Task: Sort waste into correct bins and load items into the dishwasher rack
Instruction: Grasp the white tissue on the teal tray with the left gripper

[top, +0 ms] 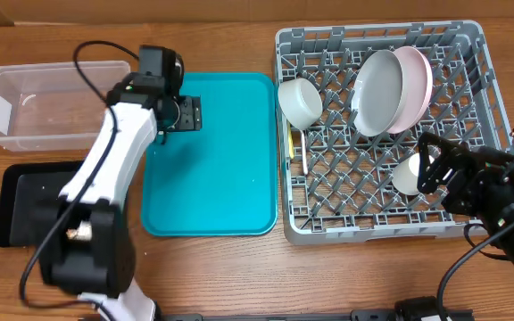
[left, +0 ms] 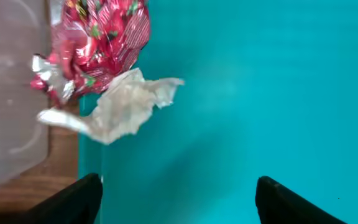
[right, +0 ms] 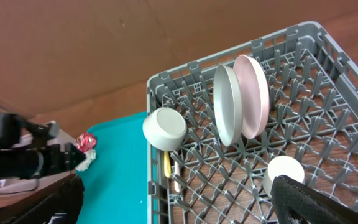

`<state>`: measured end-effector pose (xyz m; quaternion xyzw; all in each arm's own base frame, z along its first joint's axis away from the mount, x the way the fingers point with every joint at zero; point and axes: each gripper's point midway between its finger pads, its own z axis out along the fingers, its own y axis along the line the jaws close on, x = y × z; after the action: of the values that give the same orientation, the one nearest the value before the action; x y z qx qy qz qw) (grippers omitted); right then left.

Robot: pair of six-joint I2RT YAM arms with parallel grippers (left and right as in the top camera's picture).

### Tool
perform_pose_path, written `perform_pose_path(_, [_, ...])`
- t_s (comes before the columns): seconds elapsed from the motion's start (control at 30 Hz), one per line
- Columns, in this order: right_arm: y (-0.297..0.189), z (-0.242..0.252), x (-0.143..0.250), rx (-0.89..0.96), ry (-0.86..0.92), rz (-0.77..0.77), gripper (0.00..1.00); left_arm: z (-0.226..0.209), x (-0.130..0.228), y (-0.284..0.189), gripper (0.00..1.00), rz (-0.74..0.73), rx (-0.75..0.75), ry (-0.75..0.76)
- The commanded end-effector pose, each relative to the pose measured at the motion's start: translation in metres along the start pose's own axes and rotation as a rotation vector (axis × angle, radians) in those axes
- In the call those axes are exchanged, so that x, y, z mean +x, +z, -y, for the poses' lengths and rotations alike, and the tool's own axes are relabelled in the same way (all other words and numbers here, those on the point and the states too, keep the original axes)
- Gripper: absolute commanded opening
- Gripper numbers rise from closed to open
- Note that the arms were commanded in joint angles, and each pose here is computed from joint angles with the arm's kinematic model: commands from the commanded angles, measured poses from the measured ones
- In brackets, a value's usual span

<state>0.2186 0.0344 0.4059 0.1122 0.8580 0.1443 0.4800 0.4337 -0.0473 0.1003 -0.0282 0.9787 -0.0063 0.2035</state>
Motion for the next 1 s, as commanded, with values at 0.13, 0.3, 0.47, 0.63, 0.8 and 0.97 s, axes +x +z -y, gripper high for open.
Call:
perform_pose_path(0.13, [0.003,0.000,0.002,0.006,0.000,-0.015,1.00,-0.028,0.003,0.059,0.81,-0.027,-0.172,0.024])
perform_pose_path(0.3, [0.009,0.002,0.005,0.017,0.001,-0.042,1.00,-0.035,0.011,0.081,0.77,-0.056,-0.214,0.023])
perform_pose_path(0.47, [0.018,0.005,0.012,0.040,0.001,-0.092,1.00,-0.028,0.010,0.077,0.23,-0.058,-0.196,0.032])
perform_pose_path(0.63, [0.021,0.008,0.014,0.053,-0.007,-0.106,1.00,-0.019,0.006,0.042,0.04,-0.078,-0.146,0.028])
perform_pose_path(0.8, [0.021,0.010,0.007,0.069,-0.007,-0.074,1.00,-0.010,-0.019,-0.042,0.04,-0.002,-0.079,0.009])
perform_pose_path(0.97, [0.021,0.010,0.007,0.074,-0.008,-0.073,1.00,-0.053,-0.054,-0.108,0.04,0.193,-0.179,-0.032])
